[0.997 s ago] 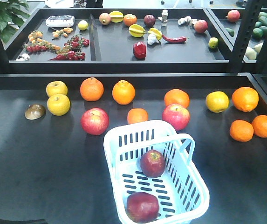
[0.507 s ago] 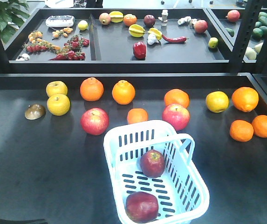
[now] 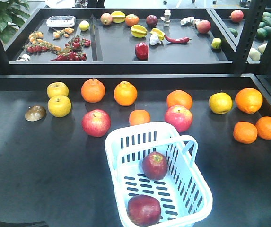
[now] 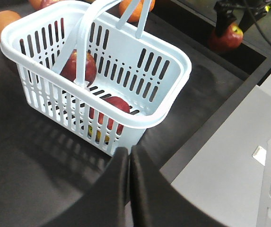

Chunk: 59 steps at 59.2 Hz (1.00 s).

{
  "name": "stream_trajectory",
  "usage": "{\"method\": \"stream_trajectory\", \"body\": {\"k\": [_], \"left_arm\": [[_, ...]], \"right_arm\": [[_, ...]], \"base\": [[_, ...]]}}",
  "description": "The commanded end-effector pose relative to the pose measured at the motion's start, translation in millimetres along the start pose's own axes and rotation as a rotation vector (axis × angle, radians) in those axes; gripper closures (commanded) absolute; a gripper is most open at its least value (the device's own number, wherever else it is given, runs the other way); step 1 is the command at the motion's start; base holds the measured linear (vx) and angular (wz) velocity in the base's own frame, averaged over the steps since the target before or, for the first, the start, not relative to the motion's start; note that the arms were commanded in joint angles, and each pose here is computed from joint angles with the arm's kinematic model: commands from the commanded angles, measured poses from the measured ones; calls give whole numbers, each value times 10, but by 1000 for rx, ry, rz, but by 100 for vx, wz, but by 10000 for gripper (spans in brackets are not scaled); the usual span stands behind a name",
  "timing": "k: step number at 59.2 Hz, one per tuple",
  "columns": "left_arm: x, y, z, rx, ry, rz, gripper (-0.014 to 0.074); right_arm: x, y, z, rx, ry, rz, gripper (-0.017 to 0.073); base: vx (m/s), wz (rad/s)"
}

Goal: Pick three apples into basket with both arms
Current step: 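Move the right gripper to the third red apple and grasp it, then lift the third apple into the basket and release it with the right gripper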

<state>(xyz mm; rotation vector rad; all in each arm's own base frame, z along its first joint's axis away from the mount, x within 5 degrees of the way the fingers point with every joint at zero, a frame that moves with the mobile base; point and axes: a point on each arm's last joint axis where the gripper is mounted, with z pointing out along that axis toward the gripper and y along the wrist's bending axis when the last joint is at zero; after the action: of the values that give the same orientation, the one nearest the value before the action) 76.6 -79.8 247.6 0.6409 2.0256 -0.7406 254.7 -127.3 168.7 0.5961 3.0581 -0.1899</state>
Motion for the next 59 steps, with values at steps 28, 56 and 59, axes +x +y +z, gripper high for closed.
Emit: {"method": "stream_trajectory", "body": {"k": [28, 56, 59], "left_arm": [[-119, 1, -26, -17, -74, -15, 600], [-122, 3, -26, -19, -77, -14, 600], [-122, 3, -26, -19, -77, -14, 600]], "right_arm": [[743, 482, -1317, -633, -448, -233, 565], [1359, 801, -1244, -1045, -600, -369, 565], [1366, 812, -1268, -1071, -608, -380, 565]], "base": [[0, 0], [0, 0], [0, 0]]}}
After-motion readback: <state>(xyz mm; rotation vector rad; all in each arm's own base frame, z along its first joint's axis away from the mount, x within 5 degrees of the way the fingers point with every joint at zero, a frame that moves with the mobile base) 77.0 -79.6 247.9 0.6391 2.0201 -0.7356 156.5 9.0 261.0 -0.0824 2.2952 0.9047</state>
